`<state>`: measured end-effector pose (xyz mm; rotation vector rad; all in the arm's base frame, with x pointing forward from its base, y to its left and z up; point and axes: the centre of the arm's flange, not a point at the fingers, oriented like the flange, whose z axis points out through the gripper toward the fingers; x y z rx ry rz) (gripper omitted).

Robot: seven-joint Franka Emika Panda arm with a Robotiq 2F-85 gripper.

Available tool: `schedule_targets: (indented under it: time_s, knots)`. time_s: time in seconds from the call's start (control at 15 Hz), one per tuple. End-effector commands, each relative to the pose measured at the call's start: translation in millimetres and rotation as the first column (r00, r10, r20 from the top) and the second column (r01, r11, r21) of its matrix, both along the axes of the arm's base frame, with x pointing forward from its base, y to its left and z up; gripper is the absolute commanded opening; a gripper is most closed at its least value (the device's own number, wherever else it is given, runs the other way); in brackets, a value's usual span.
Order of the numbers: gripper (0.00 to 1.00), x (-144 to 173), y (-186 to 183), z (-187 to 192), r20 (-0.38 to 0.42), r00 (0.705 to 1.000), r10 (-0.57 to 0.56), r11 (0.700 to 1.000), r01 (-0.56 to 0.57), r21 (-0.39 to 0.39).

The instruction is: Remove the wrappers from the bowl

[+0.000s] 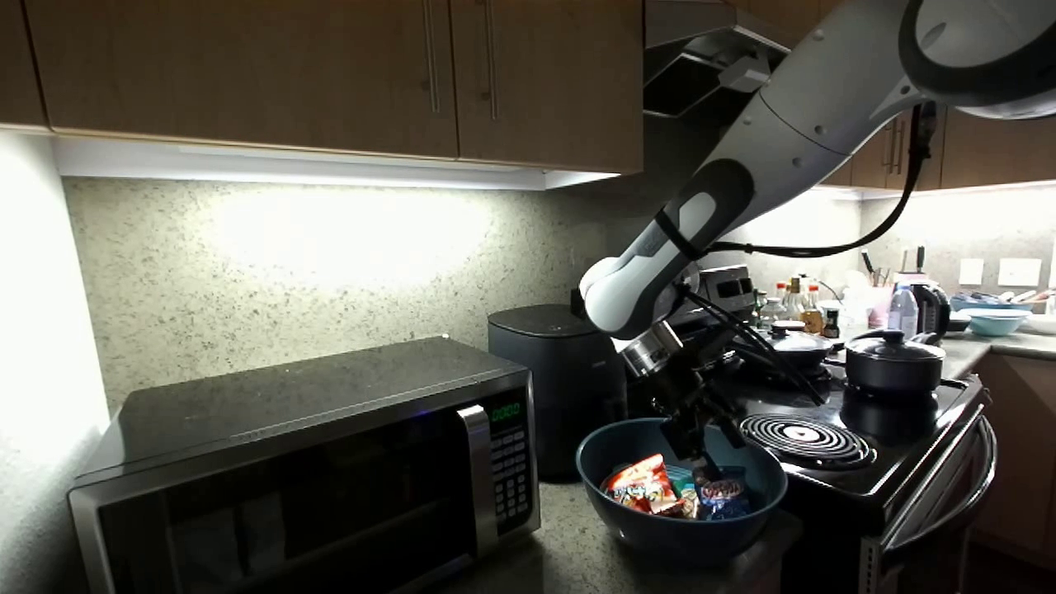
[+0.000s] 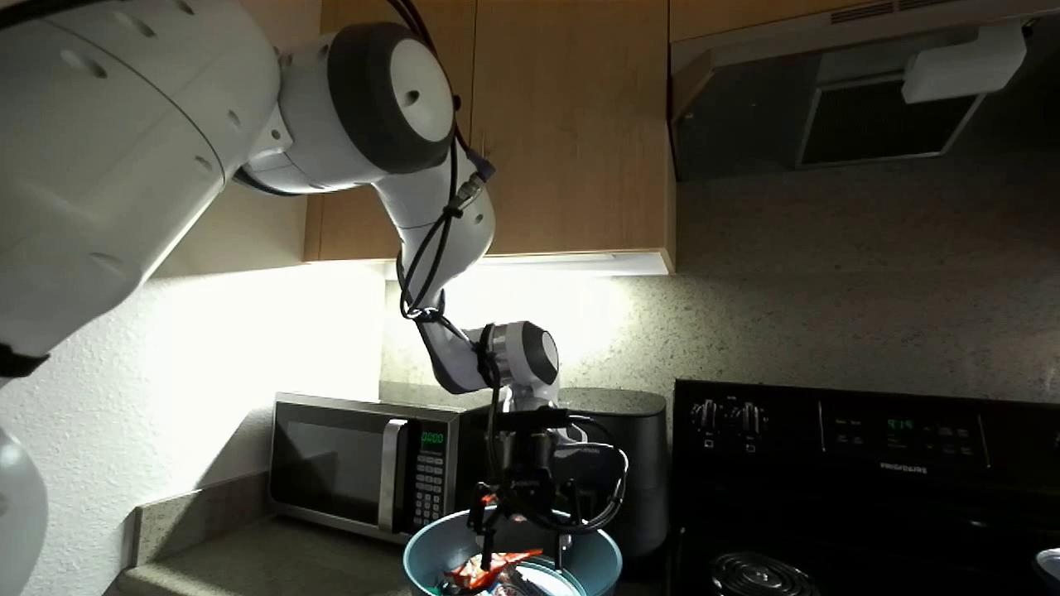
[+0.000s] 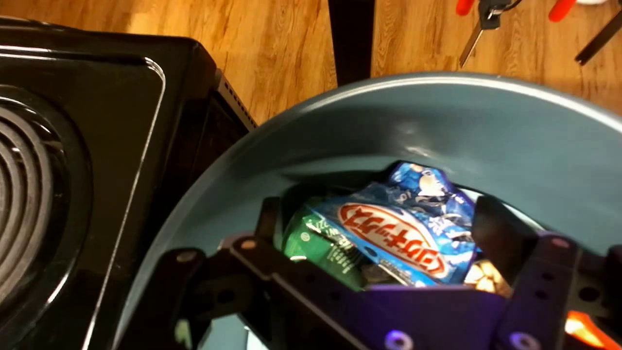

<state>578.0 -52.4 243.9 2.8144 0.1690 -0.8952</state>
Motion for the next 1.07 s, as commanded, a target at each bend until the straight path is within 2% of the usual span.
schedule_targets:
  time_s: [0.0,0.2,0.33,0.53,0.67,0.73,1.0]
  knots:
    - [1.0,-1.7,14.9,10.6,-0.058,0.994,0.093,0.983,-0.082,0.165]
    - [1.0,-1.3,21.6,6.8,-0.103,0.981,0.167,0.955,-0.135,0.265]
    - [1.0,-2.3,19.2,2.3,-0.148,0.971,0.19,0.947,-0.142,0.289]
    - [1.0,0.2,8.4,-5.1,-0.145,0.96,0.24,0.941,-0.193,0.277]
    - [1.0,1.7,5.5,1.8,-0.09,0.969,0.229,0.959,-0.209,0.19]
    - [1.0,-1.5,10.1,-5.6,-0.128,0.967,0.22,0.954,-0.186,0.235]
    - [1.0,4.3,8.5,-6.6,-0.111,0.966,0.232,0.953,-0.203,0.225]
